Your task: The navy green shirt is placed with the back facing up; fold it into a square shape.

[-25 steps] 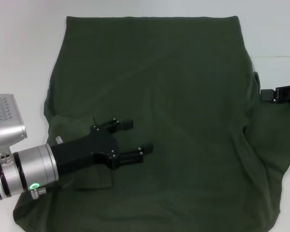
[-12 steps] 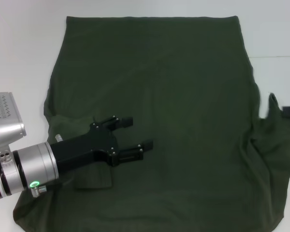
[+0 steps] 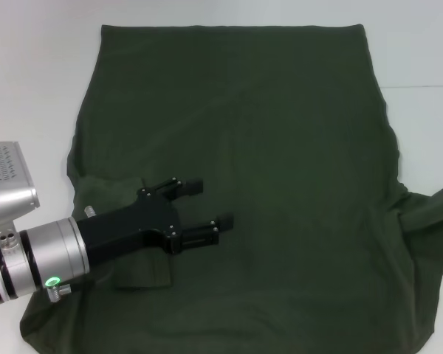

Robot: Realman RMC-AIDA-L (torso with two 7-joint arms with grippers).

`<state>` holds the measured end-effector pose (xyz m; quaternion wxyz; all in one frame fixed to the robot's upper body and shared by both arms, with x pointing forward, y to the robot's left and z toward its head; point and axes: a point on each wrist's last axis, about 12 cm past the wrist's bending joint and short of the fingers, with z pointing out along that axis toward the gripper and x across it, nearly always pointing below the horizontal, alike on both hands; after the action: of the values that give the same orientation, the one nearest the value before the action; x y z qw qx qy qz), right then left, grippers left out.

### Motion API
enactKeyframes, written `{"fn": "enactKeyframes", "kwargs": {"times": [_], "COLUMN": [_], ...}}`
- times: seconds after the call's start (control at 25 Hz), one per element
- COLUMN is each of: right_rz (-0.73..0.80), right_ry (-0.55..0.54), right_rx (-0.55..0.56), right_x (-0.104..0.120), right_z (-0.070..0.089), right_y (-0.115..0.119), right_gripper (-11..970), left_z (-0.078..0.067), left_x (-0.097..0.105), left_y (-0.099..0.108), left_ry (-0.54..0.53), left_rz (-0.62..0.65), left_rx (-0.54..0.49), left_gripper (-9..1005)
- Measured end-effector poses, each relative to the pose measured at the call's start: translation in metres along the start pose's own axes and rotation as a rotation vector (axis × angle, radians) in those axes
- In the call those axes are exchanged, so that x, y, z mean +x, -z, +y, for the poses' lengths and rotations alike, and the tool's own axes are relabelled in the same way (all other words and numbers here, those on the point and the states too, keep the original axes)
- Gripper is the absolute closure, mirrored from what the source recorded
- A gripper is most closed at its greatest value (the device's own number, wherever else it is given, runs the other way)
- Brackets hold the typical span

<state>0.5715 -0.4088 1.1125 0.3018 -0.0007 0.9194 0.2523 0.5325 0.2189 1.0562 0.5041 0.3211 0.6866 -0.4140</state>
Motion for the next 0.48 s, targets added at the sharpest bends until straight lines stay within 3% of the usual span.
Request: {"fn": "enactKeyframes", "kwargs": {"times": [0.48], "right_rz": [-0.063], "right_ry": [0.047], "right_rx": [0.041], "right_x": [-0.019], "right_z": [0.002], "right_y": [0.007], "right_gripper": [900], "left_z": [-0.001], "left_x": [0.002], "left_y": [-0.001], "left_ry": [0.011], "left_rz": [-0.002], "left_rx": [-0.001], "left_gripper": [88]}}
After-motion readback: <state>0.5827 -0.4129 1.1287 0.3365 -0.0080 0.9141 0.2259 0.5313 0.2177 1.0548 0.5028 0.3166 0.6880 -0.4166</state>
